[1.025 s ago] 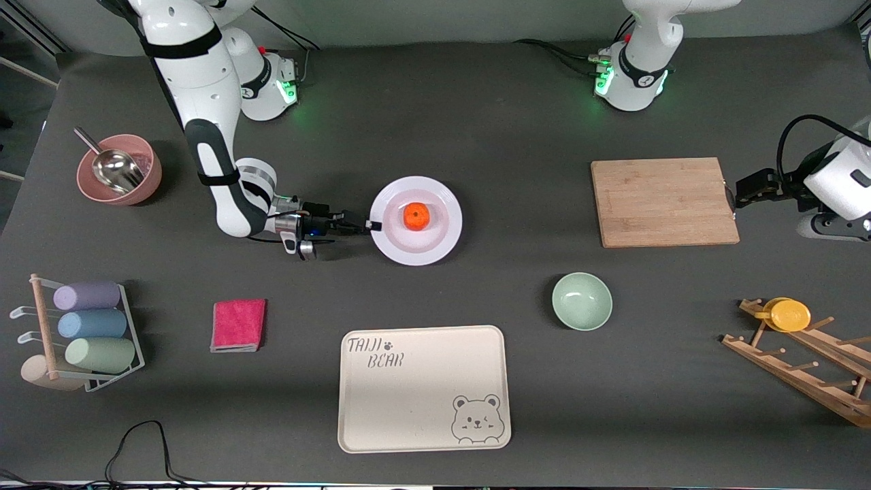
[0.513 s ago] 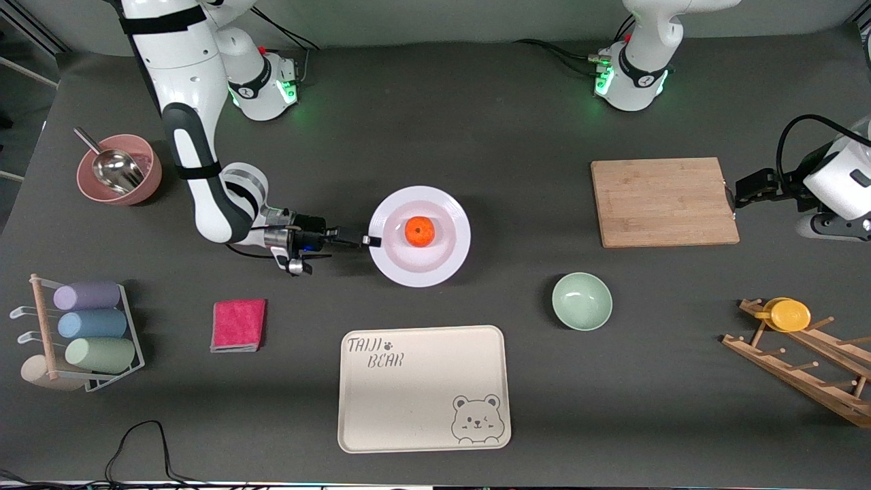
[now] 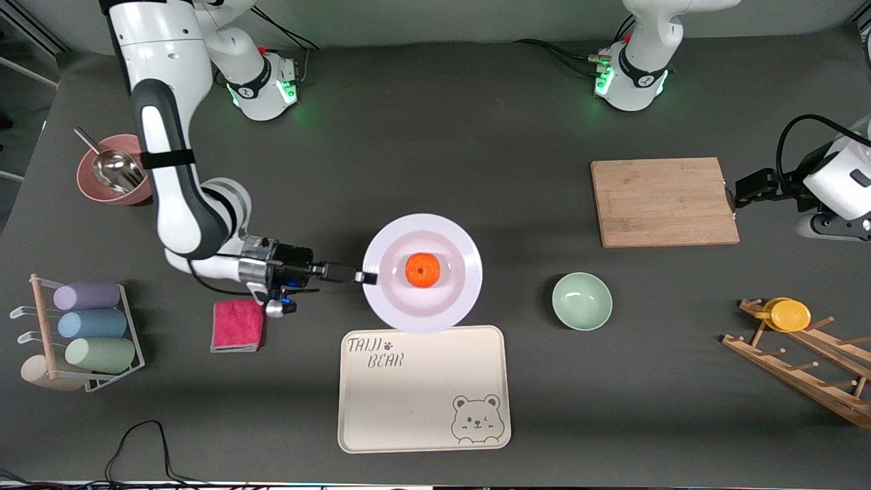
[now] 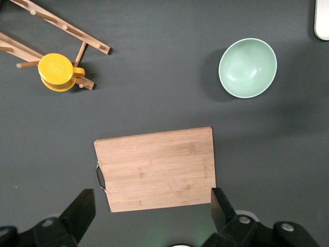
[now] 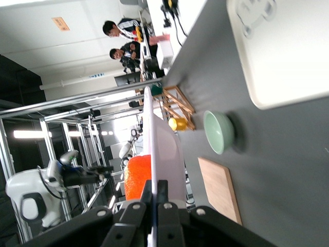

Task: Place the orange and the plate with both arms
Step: 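Carry the plate over the cream tray with the right gripper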

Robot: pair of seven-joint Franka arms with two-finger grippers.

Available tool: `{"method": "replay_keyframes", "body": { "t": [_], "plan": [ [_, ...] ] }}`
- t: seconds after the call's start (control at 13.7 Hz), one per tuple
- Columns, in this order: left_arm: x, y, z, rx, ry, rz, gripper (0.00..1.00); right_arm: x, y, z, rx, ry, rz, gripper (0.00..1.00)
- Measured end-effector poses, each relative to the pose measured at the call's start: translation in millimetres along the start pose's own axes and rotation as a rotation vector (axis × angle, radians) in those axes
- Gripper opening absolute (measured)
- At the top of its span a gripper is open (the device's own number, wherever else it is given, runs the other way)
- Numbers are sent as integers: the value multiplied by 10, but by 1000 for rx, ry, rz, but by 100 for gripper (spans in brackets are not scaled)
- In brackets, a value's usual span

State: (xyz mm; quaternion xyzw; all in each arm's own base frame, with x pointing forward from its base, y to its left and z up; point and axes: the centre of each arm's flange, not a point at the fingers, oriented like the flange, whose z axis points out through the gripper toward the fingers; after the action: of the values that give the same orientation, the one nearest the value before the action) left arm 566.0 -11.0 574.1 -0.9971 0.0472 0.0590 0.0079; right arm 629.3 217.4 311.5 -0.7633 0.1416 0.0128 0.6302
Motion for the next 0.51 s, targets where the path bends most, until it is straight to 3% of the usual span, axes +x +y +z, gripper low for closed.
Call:
{"method": "replay_keyframes", "body": {
  "t": [0.51],
  "plan": [
    [-5,0,5,-1,-5,0,100,1057,-41,165,-41,38,-11,4]
  ]
}}
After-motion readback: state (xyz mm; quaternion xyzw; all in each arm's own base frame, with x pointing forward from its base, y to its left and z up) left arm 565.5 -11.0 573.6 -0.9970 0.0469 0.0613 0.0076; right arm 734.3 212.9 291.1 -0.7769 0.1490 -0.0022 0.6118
